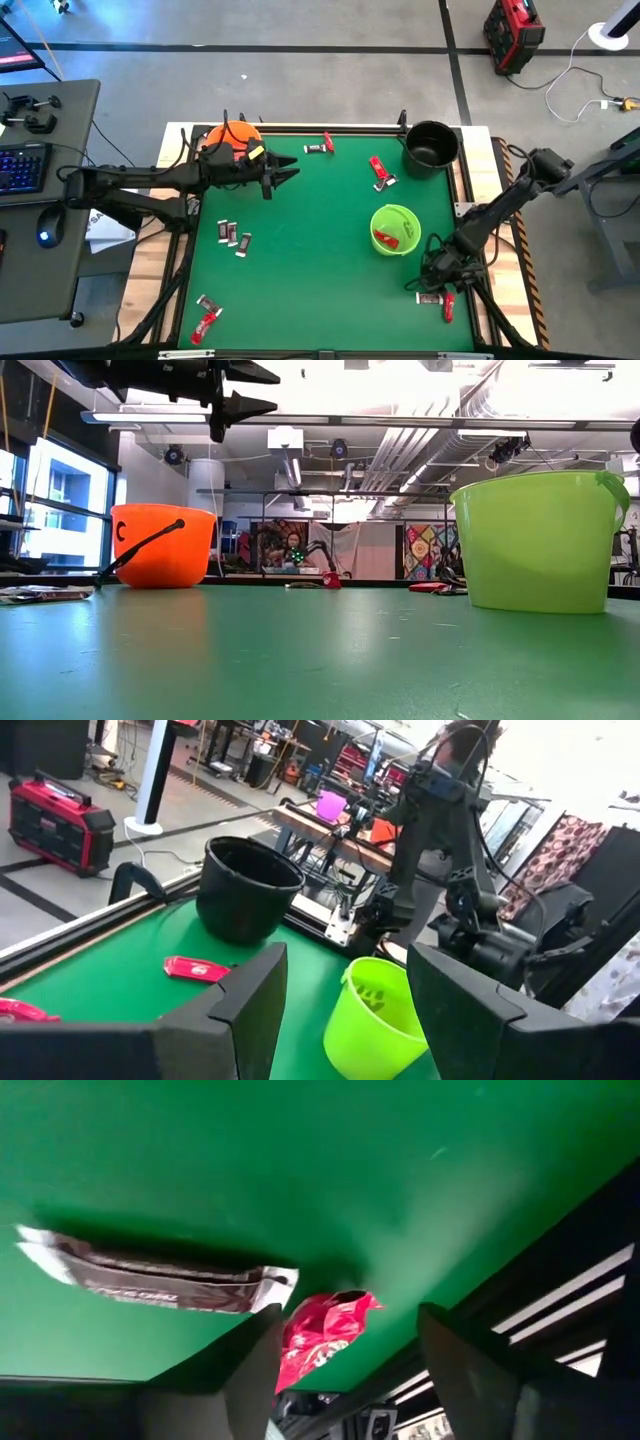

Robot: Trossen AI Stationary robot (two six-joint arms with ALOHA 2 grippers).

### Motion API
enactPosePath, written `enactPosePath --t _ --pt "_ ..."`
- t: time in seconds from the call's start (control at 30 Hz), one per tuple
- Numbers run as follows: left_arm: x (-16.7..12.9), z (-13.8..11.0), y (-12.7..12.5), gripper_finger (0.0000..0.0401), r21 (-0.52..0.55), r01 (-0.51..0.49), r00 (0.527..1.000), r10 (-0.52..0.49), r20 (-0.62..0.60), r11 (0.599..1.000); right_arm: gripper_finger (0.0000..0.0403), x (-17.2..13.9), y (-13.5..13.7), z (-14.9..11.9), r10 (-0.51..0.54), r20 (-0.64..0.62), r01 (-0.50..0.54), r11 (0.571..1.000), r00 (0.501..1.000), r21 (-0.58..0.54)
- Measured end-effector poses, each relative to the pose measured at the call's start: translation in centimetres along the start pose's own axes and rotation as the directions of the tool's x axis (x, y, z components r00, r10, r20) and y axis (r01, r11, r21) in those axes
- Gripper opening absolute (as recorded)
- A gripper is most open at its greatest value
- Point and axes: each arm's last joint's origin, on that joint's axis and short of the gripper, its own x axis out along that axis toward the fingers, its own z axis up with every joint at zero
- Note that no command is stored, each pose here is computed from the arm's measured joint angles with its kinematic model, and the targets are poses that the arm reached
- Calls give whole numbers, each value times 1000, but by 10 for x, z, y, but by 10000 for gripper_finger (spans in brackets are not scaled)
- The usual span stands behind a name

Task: Sort candy by brand, put in halloween buckets
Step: Put the red chocolate bar into the green bucket

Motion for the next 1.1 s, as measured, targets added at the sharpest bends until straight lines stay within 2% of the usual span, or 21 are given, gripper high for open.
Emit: enactPosePath --t 0.27,0.53,0.73,0.87,0.93,1.0,1.07,1.1 --pt "0 0 -1 197 -11 4 1000 -4 -2 1000 121 10 6 3 -23 -7 23 1000 1000 -13" --pt "0 0 -1 197 -11 4 1000 -4 -2 1000 12 8 12 -1 -13 -12 12 994 1000 -108" --pt "0 0 -1 197 -11 4 1000 -4 0 1000 4 -7 19 -16 -49 11 50 984 999 -170" --pt "-1 5 -3 197 -9 23 999 -23 45 1000 2 -37 29 -37 -36 51 47 974 998 -223" --pt "-4 12 -6 197 -6 52 993 -51 110 999 2 -58 34 -48 4 93 20 968 996 -252" --pt "-8 21 -10 197 0 82 980 -81 180 997 1 -82 41 -59 102 151 -52 951 983 -304" --pt "-13 31 -14 197 16 103 967 -104 233 995 1 -107 49 -67 254 239 -159 921 937 -357" --pt "-16 36 -17 197 27 109 961 -112 252 994 1 -120 53 -68 331 303 -204 901 894 -383"
